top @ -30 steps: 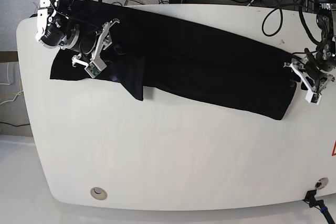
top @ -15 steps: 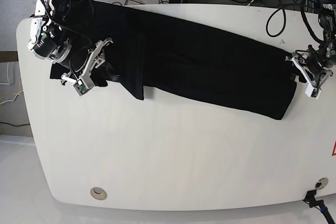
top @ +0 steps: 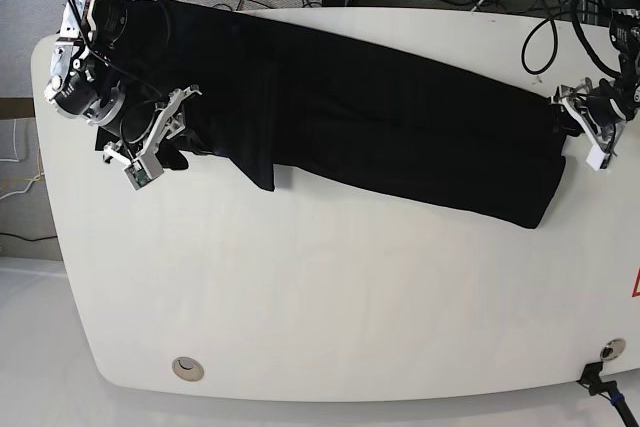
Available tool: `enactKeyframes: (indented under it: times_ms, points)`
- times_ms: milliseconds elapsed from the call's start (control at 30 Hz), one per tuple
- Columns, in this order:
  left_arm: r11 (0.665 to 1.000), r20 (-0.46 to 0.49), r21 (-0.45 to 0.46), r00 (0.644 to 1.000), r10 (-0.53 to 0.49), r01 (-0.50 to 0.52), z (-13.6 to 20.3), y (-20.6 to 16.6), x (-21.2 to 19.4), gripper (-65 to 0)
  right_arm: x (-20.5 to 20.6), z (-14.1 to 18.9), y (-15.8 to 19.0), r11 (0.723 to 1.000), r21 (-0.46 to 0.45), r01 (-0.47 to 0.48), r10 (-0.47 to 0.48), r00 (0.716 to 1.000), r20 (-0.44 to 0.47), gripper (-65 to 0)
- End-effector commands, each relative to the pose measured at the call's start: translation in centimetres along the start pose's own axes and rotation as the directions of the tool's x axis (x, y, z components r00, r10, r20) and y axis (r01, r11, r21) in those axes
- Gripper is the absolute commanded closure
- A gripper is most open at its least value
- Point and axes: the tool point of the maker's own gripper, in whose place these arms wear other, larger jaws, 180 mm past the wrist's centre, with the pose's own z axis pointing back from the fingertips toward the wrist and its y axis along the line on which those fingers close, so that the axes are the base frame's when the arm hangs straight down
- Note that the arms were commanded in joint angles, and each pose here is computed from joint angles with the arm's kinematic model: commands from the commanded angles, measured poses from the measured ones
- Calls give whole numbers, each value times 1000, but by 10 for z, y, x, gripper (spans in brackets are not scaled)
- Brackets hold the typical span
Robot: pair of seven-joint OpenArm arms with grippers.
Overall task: Fold the T-shirt properly
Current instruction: 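Hold the folded end with the right gripper while the left gripper withdraws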
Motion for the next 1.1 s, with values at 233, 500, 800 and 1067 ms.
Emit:
enactKeyframes:
  times_ms: [233,500,800,1067]
  points:
    - [987,-19,-152,998,52,-54,12,-13,-2,-269,7,2,-6,1000,-9,-9,10,1000,26,-270]
    - [984,-51,-168,997,55,-63,12,-15,-6,-264,7,2,-7,1000,-18,-21,22,1000,18,-268]
    - [981,-49,-178,996,70,-78,8,-19,-7,-266,9,2,-8,1000,-22,-21,21,999,26,-271]
    - [980,-12,-179,996,88,-89,8,-18,0,-245,9,2,-7,1000,-18,-19,20,999,28,-270]
